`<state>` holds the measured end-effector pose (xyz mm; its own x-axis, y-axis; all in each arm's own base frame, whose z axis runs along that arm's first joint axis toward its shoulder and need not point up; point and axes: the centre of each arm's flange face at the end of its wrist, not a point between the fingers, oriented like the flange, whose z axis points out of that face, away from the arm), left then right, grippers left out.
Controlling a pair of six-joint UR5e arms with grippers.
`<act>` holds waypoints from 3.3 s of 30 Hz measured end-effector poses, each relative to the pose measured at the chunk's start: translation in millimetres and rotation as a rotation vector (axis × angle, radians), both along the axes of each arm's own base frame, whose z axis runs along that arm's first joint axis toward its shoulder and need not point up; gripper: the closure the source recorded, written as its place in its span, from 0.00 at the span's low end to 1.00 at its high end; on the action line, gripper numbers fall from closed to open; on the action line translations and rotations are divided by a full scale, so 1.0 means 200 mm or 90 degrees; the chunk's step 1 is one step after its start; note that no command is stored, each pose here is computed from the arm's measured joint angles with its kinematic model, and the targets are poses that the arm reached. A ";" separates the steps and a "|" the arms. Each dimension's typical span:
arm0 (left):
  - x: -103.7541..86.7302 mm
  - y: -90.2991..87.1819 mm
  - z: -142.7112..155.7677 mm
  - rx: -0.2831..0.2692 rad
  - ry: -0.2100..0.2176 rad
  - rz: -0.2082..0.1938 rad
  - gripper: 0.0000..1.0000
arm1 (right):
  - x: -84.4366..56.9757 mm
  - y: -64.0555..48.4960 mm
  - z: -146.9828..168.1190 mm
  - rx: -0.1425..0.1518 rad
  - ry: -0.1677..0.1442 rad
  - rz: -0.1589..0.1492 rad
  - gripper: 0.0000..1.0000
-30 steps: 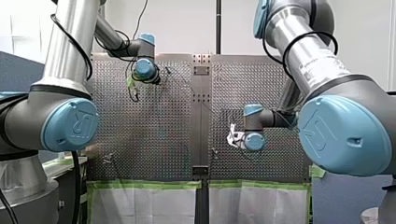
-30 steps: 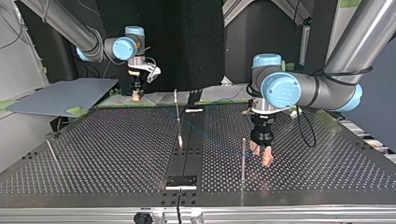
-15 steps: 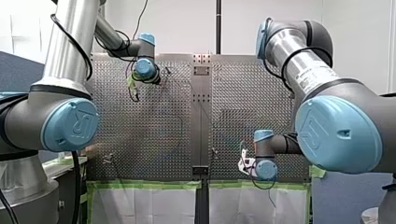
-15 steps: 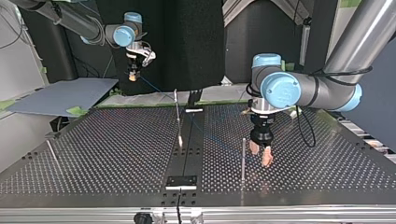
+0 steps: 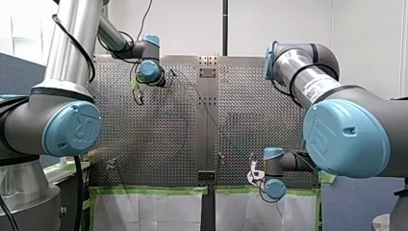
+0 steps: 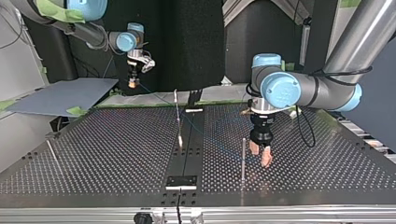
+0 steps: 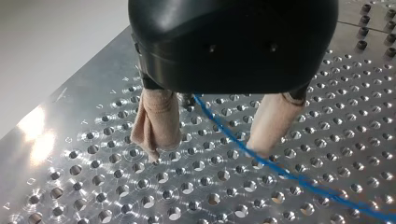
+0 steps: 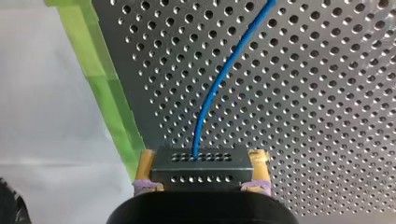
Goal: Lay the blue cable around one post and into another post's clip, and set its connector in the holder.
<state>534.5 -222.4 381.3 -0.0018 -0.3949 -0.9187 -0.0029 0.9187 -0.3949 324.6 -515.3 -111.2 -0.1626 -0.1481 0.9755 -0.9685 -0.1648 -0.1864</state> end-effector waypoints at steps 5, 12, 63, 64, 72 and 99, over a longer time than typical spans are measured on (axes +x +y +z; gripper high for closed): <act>0.00 0.00 0.00 0.000 0.000 0.000 0.00 | 0.02 -0.04 -0.08 -0.024 0.003 0.005 0.93; 0.00 0.00 0.00 -0.001 0.000 -0.002 0.00 | 0.03 -0.02 -0.24 -0.043 0.020 0.007 0.93; 0.01 0.01 0.00 -0.010 0.000 -0.004 0.00 | -0.36 1.08 -1.30 0.031 0.121 0.057 0.91; 0.01 0.01 0.00 -0.010 0.000 -0.004 0.00 | -0.36 1.10 -1.29 0.035 0.122 0.057 0.91; 0.01 0.02 0.00 -0.010 0.000 -0.001 0.00 | -0.35 1.08 -1.18 0.054 0.121 0.057 0.91; 0.02 0.02 0.00 -0.013 -0.004 -0.002 0.00 | -0.17 0.66 -0.69 0.062 0.095 0.047 0.88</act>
